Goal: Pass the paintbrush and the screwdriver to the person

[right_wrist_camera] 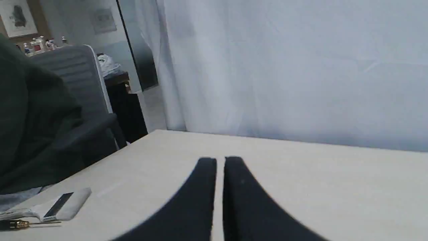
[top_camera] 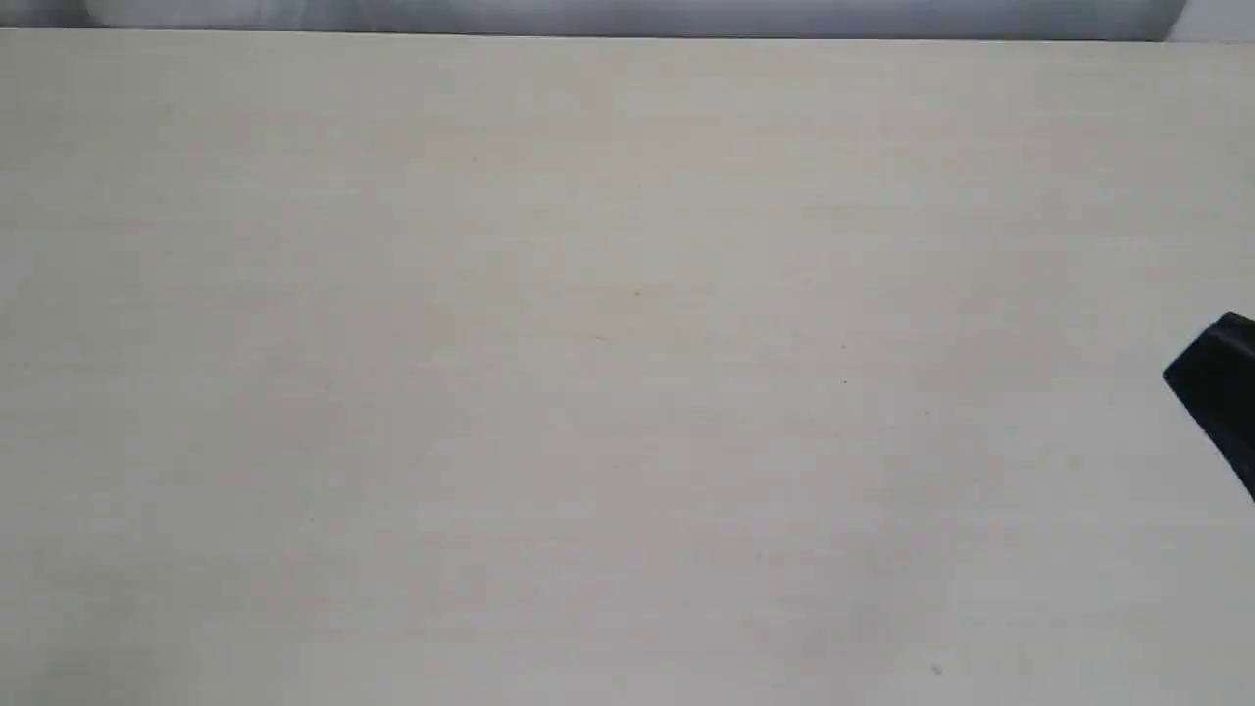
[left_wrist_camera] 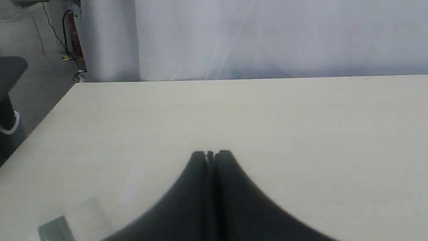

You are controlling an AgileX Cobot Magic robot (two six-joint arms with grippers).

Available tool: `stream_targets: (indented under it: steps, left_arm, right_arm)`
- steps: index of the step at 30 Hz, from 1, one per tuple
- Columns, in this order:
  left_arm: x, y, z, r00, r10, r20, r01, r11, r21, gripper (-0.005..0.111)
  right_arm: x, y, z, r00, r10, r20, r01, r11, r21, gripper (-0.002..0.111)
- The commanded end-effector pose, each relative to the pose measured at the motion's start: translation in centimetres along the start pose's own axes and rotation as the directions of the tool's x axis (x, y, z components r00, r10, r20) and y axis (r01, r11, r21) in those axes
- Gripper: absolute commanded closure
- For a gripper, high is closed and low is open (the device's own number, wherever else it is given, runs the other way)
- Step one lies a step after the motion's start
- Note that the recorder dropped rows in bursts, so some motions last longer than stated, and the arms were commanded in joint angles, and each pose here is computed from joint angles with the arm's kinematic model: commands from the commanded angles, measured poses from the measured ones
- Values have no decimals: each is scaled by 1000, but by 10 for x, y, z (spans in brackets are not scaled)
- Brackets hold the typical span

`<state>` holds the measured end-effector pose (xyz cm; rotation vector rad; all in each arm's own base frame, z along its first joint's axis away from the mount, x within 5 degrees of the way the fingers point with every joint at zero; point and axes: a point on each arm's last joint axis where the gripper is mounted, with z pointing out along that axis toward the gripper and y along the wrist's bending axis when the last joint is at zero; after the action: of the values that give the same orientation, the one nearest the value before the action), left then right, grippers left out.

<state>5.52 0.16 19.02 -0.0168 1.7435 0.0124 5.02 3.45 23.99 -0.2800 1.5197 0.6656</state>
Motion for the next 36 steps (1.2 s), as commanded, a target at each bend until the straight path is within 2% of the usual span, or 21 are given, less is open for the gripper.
stream_targets:
  steps: [1,14,29,36]
  left_arm:
    - [0,0,0,1000,-2,12,2,1000,8,107]
    - [0,0,0,1000,-2,12,2,1000,8,107]
    - [0,-1,0,1000,-4,11,4,1000,8,107]
    - [0,-1,0,1000,-4,11,4,1000,8,107]
  right_arm:
    - [4,-1,-6,998,-52,46,52,999,-9,104]
    - [22,-6,-7,984,-163,65,163,987,5,104]
    - [35,-7,-7,985,-152,-83,152,988,-8,104]
    - [36,-7,-7,993,-76,-85,77,997,-2,104]
